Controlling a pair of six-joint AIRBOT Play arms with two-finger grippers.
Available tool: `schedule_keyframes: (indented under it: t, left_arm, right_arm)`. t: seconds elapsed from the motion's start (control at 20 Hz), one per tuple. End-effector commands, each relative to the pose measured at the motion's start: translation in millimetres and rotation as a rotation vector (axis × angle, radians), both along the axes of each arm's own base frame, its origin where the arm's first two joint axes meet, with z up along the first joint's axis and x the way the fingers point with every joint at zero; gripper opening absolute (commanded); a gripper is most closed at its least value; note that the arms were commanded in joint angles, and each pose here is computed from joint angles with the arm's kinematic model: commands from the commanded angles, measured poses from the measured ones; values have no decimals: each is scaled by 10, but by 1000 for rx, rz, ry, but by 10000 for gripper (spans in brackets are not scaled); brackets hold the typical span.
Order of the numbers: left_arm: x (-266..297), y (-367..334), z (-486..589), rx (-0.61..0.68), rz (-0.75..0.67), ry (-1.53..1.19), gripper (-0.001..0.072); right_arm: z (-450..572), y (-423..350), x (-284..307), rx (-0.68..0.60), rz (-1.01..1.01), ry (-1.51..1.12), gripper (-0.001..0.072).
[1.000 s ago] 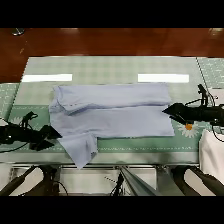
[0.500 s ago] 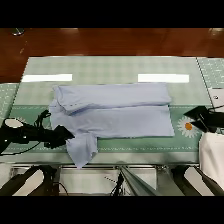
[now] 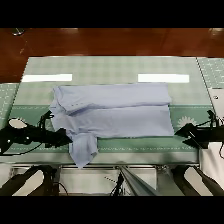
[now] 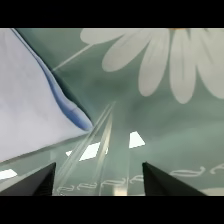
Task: Fold the shirts.
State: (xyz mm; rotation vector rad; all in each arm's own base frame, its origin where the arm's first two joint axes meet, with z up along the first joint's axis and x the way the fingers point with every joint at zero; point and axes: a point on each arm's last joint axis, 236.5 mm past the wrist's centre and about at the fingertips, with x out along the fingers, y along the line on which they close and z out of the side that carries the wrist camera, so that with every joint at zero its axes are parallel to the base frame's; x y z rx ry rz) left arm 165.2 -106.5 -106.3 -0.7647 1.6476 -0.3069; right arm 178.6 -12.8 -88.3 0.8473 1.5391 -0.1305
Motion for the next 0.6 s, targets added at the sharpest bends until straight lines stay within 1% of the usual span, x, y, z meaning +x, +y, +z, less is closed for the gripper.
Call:
schedule_keyframes:
  t: [0.0,0.35,0.4,0.45,0.5,0.55]
  left_arm:
    - [19,-35,31,-18,7,-3,20]
    - [86,-40,39,-21,28,-20,21]
    - [122,-29,49,-17,31,-30,21]
    - [167,-20,75,-15,30,-42,20]
    - [226,-7,112,-12,29,-58,20]
    - [297,10,152,-8,29,-78,20]
  right_arm:
    - [-67,136,137,43,11,-33,623]
    - [-161,326,585,219,-92,-107,622]
    - [-152,359,644,244,-98,-127,618]
    - [-147,370,686,257,-102,-140,590]
    - [-136,374,705,263,-93,-148,439]
    - [-107,378,717,264,-61,-168,210]
